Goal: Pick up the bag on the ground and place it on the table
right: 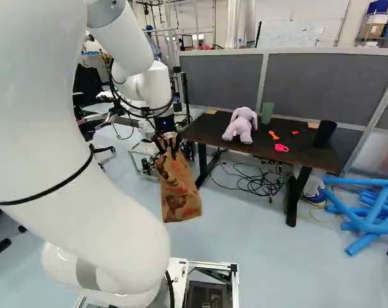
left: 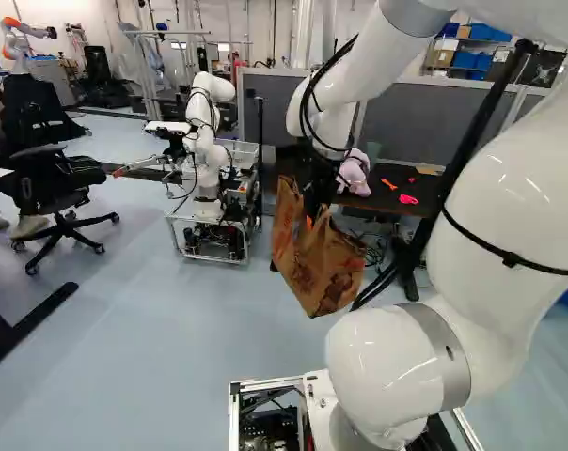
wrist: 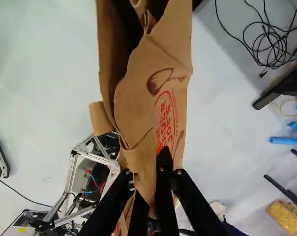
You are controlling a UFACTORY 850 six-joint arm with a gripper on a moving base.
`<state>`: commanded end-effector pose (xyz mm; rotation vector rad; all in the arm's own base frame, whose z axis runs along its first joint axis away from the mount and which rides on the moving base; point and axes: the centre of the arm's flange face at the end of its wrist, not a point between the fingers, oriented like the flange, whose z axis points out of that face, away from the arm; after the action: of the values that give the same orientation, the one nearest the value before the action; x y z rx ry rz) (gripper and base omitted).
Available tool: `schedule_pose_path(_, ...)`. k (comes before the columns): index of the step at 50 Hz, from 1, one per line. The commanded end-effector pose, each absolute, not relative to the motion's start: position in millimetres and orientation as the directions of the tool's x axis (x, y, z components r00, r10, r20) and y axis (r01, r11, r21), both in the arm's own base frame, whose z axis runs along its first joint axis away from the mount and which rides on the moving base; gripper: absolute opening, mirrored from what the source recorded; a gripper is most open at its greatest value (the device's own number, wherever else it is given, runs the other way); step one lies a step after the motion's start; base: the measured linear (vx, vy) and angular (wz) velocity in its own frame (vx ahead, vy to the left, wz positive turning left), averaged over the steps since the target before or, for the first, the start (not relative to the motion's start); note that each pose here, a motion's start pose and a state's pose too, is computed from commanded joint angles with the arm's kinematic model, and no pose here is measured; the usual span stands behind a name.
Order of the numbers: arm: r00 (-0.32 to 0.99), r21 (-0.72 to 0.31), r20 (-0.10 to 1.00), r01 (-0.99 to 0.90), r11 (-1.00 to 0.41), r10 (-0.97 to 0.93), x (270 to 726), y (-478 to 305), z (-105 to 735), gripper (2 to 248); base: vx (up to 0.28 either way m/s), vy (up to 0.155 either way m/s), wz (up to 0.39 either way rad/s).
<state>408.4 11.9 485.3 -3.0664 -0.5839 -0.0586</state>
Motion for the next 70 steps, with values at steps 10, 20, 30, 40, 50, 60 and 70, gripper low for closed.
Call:
schedule_pose_path(10,0.929,-0.012,0.043,0.368,-0.930,0.367,406.4,11.7,500.9,21,0.000,0.000,0.000)
schedule_pose_path(20,0.929,-0.012,0.046,0.368,-0.930,0.368,404.7,11.5,516.2,21,0.000,0.000,0.000)
schedule_pose_path(30,0.929,-0.012,0.049,0.369,-0.929,0.368,403.6,11.3,531.8,21,0.000,0.000,0.000)
schedule_pose_path(40,0.928,-0.011,0.052,0.369,-0.929,0.368,403.5,11.1,547.3,21,0.000,0.000,0.000)
schedule_pose_path(50,0.928,-0.011,0.055,0.370,-0.929,0.369,403.7,10.9,562.8,21,0.000,0.000,0.000)
schedule_pose_path(60,0.928,-0.010,0.058,0.370,-0.929,0.369,404.1,10.7,578.4,21,0.000,0.000,0.000)
schedule_pose_path(70,0.927,-0.009,0.063,0.370,-0.929,0.369,404.8,10.6,593.9,21,0.000,0.000,0.000)
